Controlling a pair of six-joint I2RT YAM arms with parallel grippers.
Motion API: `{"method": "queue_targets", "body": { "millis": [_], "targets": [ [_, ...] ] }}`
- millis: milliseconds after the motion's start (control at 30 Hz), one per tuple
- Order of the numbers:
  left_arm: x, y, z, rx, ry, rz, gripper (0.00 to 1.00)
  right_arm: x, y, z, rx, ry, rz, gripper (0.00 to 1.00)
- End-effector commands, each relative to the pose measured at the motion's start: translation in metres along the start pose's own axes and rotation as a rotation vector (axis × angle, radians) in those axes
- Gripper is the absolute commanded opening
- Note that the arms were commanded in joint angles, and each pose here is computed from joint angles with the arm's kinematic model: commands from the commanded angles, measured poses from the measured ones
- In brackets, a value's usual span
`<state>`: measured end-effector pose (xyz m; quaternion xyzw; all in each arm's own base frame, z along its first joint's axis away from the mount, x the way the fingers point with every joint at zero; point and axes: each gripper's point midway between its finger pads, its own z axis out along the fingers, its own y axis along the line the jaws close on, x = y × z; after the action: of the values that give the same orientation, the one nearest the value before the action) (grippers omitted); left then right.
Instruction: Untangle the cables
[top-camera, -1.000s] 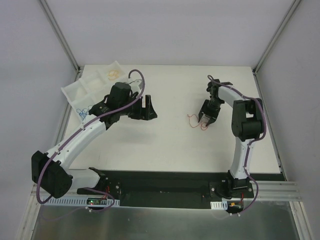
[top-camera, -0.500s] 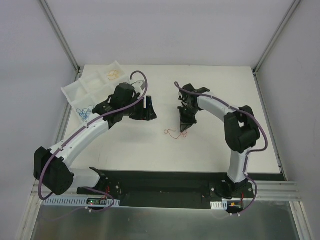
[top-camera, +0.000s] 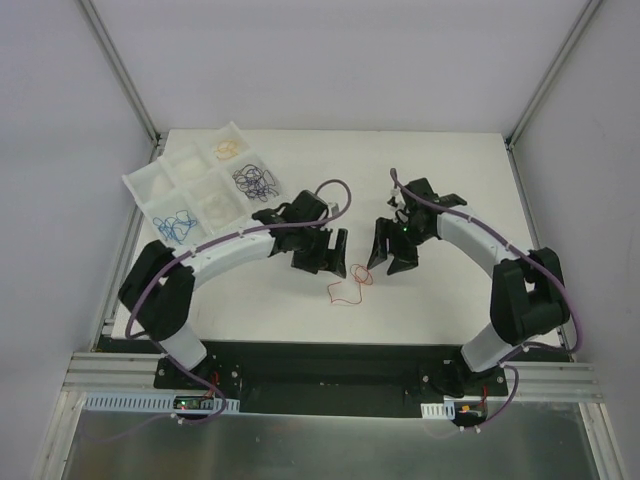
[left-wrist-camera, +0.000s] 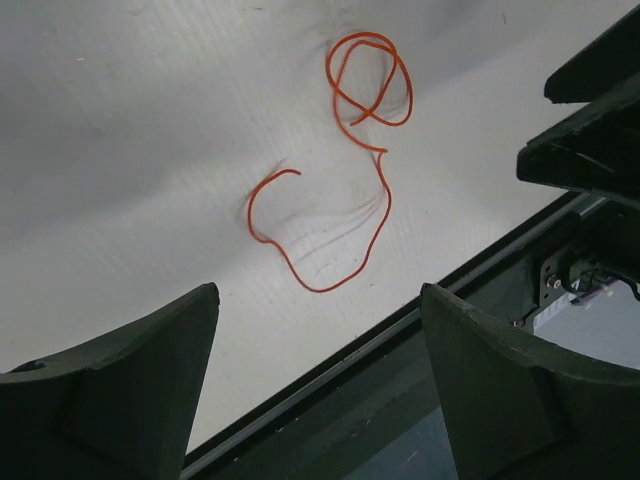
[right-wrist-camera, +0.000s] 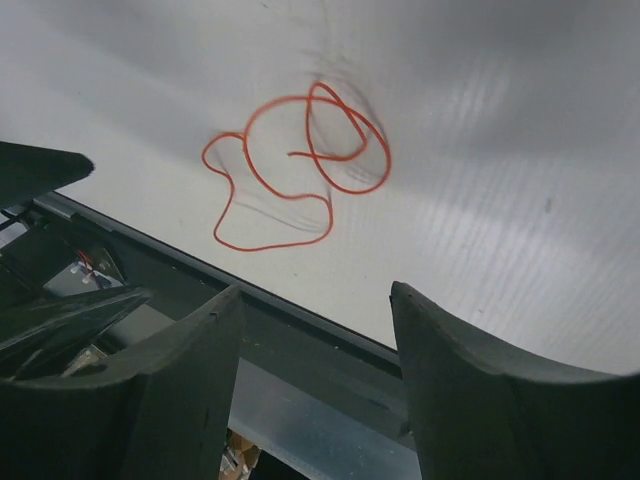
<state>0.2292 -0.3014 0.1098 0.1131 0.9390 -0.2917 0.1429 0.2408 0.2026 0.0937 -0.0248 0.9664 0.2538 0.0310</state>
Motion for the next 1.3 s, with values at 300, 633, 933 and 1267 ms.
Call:
{"method": "queue_targets", "body": {
  "millis": [300,633,933,1267],
  "targets": [
    [-0.002,-0.028,0.082,-0.107,0.239,0.223,0.71,0.008,-0.043,-0.056,0.028,-0.233,0.124,0.62],
    [0.006,-0.016,0.091,-0.142,0.286,0.285,0.12,0.007,-0.045,-0.051,0.028,-0.205,0.139,0.61],
    [-0.053,0.010,-0.002,-0.283,-0.009,0.300,0.00,0.011,-0.044,-0.045,0.011,-0.187,0.142,0.60],
    [-0.173,0.125,-0.161,-0.526,-0.442,0.061,0.00,0.008,-0.043,-0.040,0.000,-0.170,0.139,0.59]
  ]
}}
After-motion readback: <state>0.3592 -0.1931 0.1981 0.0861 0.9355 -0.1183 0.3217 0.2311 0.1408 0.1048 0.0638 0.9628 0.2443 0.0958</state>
